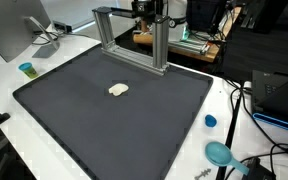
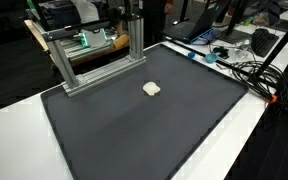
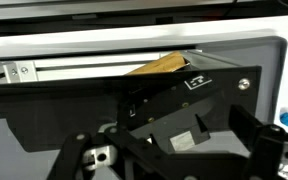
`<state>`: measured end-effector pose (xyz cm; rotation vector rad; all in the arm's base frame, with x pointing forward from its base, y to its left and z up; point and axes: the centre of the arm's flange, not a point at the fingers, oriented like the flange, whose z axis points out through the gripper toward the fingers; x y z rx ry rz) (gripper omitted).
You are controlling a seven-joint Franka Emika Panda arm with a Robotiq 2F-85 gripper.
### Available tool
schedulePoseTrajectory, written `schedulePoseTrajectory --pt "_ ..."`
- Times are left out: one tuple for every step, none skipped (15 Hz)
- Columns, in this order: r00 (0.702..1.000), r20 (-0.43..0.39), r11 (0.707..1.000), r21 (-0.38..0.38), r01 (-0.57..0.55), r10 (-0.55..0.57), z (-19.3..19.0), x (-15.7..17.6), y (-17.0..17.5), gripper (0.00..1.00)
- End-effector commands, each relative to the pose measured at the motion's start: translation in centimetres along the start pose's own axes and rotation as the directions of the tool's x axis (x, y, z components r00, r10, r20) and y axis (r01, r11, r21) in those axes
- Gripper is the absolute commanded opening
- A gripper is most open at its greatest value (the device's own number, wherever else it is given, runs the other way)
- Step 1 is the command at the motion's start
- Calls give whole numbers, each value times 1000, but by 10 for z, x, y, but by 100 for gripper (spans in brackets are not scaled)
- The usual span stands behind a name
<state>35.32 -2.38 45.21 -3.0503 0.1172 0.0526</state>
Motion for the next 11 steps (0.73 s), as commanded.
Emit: schedulePoseTrajectory --pt "1000 -5 999 42 -26 26 -14 -5 7 100" --pt "999 -23 999 41 -34 35 -17 -9 10 100" --pt "998 -49 998 41 -38 40 -20 -16 14 100" --pt "996 -83 999 41 -32 36 -23 -25 17 100" --pt "992 -124 999 41 -26 31 -26 -32 21 100" --pt "981 -190 999 43 -22 29 -30 -42 26 100" --pt "971 -234 998 58 -32 45 -35 -51 33 100" --pt "960 -275 997 72 -41 60 -41 -54 37 100" --pt "946 -315 994 89 -56 81 -48 -60 46 100" --pt "972 -226 997 53 -57 68 -42 -31 32 100" --pt "963 -257 996 64 -64 78 -47 -38 38 100"
